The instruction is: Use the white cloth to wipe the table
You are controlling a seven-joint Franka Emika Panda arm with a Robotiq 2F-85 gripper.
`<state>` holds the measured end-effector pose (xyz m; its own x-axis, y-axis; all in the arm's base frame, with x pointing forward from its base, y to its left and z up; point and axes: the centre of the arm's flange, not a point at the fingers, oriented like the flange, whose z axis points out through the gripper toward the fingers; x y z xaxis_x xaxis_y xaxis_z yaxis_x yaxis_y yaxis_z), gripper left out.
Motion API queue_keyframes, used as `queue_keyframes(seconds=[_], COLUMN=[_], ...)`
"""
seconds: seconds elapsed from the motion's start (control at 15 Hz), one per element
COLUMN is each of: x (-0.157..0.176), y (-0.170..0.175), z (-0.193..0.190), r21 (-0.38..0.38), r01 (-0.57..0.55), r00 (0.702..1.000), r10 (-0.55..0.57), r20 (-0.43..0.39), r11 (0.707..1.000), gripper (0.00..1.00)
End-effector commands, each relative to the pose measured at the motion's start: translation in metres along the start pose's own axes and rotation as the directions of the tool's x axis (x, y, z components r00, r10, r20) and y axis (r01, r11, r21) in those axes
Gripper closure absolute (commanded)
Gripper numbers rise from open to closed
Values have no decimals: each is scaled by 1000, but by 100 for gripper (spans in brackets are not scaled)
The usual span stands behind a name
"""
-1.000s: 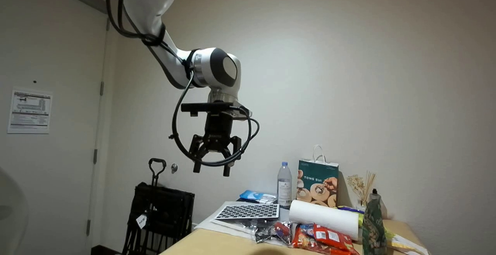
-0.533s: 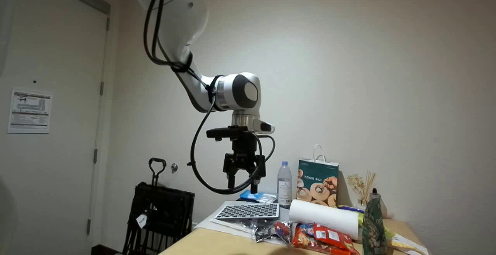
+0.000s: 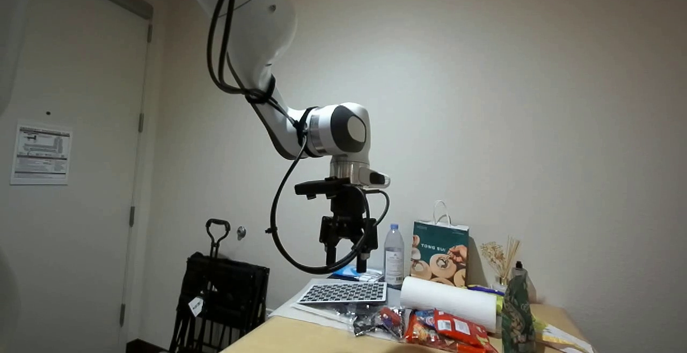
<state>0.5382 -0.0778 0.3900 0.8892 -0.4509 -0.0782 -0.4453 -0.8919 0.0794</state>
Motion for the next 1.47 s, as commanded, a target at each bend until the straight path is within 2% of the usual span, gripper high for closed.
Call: queue_keyframes(seconds=[0.0,0.33,0.4,0.6,0.87,1.13,1.4], x=[41,90,65,83,86,117,146], y=[-16,-21,-18,-17,-18,-18,6], z=[22,64,54,72,69,93,128], r21=[-25,-73,-46,-64,-61,-113,-133], r01=[-68,-138,-95,-115,-116,57,125], r00=[997,990,995,993,993,998,982], r10=[67,136,94,114,114,-52,-103], r20=[-27,-35,-26,-17,-25,46,156], r11=[997,988,994,991,991,992,983], gripper=[0,0,0,0,0,0,0])
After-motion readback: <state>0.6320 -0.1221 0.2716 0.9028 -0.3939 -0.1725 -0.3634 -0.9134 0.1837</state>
